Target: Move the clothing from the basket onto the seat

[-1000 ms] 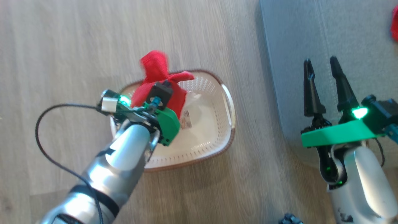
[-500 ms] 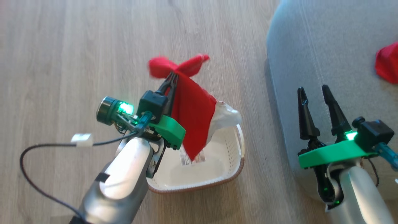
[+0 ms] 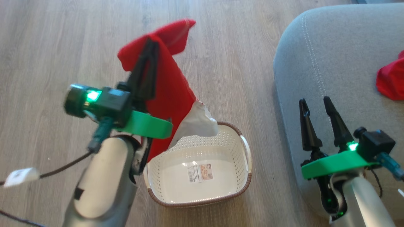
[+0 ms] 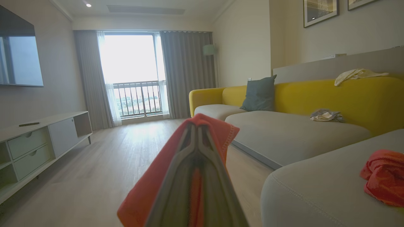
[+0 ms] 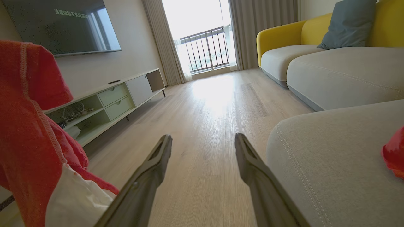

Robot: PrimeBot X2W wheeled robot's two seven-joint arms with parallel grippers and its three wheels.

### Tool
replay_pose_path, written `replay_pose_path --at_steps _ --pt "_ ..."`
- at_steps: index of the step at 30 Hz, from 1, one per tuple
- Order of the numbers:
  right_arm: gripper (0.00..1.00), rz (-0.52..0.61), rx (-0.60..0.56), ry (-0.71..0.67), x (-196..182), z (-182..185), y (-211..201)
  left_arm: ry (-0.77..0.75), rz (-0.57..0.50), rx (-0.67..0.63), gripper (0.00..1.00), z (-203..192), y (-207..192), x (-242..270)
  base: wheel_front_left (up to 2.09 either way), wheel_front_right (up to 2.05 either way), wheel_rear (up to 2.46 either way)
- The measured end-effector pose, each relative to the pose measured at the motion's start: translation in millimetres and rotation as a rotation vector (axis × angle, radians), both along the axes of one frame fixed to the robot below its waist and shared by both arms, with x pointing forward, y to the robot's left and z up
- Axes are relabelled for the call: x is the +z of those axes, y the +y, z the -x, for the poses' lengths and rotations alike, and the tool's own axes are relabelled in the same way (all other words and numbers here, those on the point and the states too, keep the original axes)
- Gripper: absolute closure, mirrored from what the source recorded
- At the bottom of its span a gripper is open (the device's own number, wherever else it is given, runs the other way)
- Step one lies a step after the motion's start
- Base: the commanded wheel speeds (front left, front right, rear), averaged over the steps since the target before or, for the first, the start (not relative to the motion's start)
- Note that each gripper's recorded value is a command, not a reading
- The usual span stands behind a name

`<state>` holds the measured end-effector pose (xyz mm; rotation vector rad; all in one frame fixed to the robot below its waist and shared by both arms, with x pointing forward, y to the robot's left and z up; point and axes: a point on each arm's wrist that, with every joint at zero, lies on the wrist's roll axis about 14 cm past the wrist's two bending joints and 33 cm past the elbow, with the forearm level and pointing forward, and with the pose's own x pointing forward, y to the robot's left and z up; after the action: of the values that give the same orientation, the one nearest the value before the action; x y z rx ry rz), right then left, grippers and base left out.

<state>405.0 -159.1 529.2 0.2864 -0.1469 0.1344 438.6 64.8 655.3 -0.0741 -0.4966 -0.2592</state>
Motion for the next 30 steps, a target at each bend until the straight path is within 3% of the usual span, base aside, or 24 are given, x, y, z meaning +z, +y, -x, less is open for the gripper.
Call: replay_pose_path --at_steps 15,30 --pt "0.00 -0.005 0.007 0.000 0 7 3 -0.259 0.199 0.043 1.00 41 35 91 0.00 0.00 0.00" --pt "0.00 -0.009 -0.005 0.004 -1 8 0 -0.269 0.230 -0.189 1.00 65 -17 98 0.00 0.00 0.00"
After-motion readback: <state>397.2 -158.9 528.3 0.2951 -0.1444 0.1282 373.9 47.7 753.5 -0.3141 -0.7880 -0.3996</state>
